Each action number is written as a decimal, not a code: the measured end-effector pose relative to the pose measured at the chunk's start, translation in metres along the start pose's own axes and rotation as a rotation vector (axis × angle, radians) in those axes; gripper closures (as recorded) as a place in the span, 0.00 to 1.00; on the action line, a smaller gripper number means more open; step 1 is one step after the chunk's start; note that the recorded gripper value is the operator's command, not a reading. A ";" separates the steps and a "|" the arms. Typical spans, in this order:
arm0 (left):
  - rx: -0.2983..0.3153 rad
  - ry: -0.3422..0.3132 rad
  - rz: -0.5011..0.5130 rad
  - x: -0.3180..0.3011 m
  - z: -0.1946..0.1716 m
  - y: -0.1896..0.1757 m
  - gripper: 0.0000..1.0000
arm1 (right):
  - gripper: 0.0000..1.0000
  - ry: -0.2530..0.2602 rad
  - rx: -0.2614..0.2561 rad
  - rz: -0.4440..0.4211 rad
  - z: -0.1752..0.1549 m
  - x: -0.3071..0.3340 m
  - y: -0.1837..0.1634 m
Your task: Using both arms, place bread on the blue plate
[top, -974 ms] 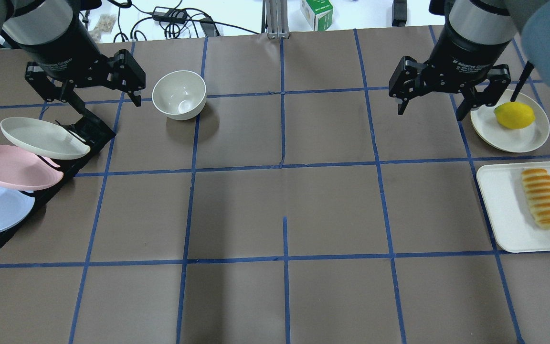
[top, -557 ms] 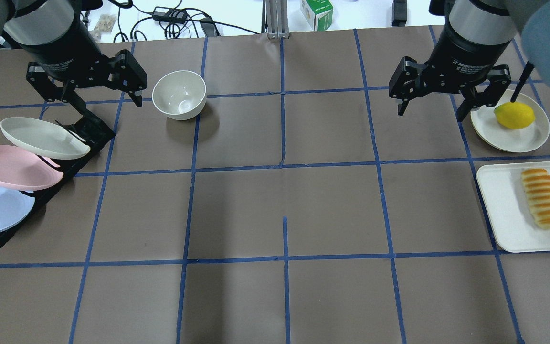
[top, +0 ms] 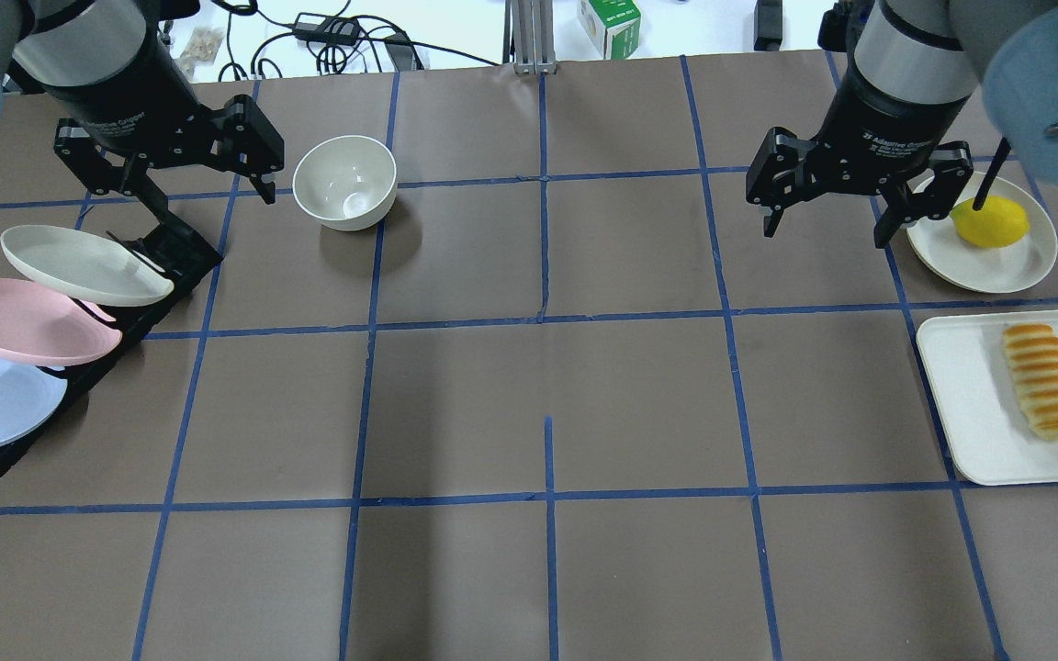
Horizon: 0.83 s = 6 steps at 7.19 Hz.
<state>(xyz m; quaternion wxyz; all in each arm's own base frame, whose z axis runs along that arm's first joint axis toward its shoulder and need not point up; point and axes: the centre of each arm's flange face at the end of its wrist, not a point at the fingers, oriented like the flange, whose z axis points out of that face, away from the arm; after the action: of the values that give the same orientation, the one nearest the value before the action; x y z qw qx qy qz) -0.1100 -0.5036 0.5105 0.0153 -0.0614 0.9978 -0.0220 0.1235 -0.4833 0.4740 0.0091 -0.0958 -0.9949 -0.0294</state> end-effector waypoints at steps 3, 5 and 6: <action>0.002 0.000 0.000 0.000 0.000 0.000 0.00 | 0.00 -0.006 0.002 0.013 0.003 0.006 -0.004; 0.009 -0.002 0.005 -0.004 -0.004 0.002 0.00 | 0.00 0.003 -0.007 0.012 0.008 0.009 -0.006; 0.011 -0.004 0.006 -0.008 -0.005 0.005 0.00 | 0.00 0.008 -0.014 0.006 0.011 0.017 -0.011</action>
<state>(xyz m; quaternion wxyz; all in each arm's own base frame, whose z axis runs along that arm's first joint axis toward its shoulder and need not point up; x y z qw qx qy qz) -0.1033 -0.4975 0.5152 0.0177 -0.0587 0.9978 -0.0271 0.1047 -0.4899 0.4628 0.0127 -0.0987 -0.9944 -0.0367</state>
